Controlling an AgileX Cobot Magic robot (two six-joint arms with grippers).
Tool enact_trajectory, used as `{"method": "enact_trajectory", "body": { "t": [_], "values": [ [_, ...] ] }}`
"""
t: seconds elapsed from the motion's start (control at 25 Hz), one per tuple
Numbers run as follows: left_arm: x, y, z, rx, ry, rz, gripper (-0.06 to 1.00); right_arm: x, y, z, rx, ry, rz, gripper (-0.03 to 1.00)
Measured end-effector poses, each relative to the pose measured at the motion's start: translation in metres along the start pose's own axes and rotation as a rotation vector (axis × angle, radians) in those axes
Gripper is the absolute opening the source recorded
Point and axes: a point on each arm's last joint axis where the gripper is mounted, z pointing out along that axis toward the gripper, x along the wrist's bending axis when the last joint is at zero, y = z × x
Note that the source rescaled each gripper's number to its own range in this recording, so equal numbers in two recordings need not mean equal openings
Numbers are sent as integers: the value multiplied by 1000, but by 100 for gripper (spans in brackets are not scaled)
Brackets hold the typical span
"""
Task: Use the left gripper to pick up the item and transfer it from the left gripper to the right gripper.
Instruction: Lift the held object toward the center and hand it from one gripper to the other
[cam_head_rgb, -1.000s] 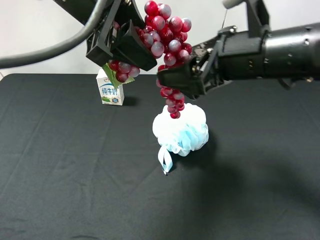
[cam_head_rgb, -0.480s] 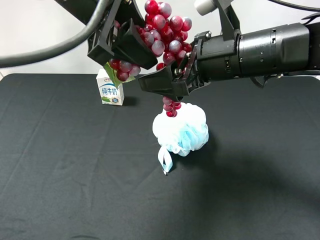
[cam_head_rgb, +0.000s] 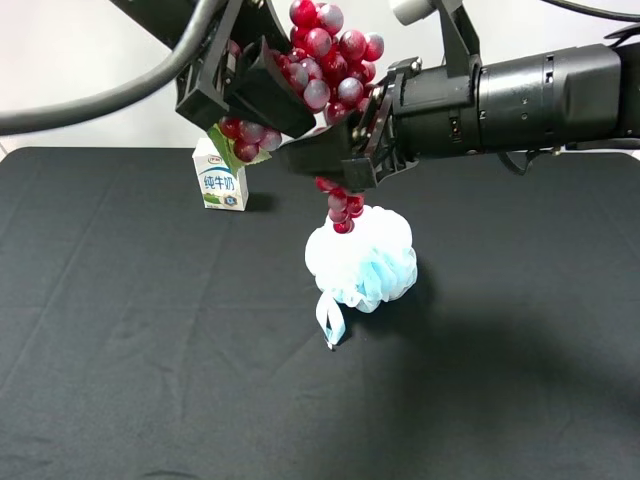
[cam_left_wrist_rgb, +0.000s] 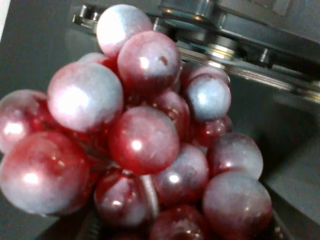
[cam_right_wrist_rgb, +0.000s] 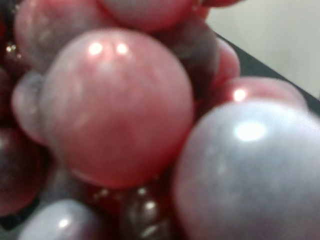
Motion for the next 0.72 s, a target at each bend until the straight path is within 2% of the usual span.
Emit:
{"method": "enact_trajectory", "body": {
  "t": [0.04,0.08,0.36,0.6,0.64,0.72],
  "values": [
    [1,0,0,-2,6,0,0,0,0,0,0,-1,0,28],
    [1,0,0,-3,13,0,0,0,0,0,2,-3,-1,8],
    [2,0,0,-5,17,0,0,-5,-2,0,18,-52,-3,4],
    [5,1,0,-19,54,1,1,-6,-2,0,21,-62,-3,4],
    [6,2,0,-22,63,-6,12,-6,-2,0,23,-70,-3,4],
    [8,3,-1,-35,85,-42,54,-8,-3,0,29,-80,-2,3]
  ]
}}
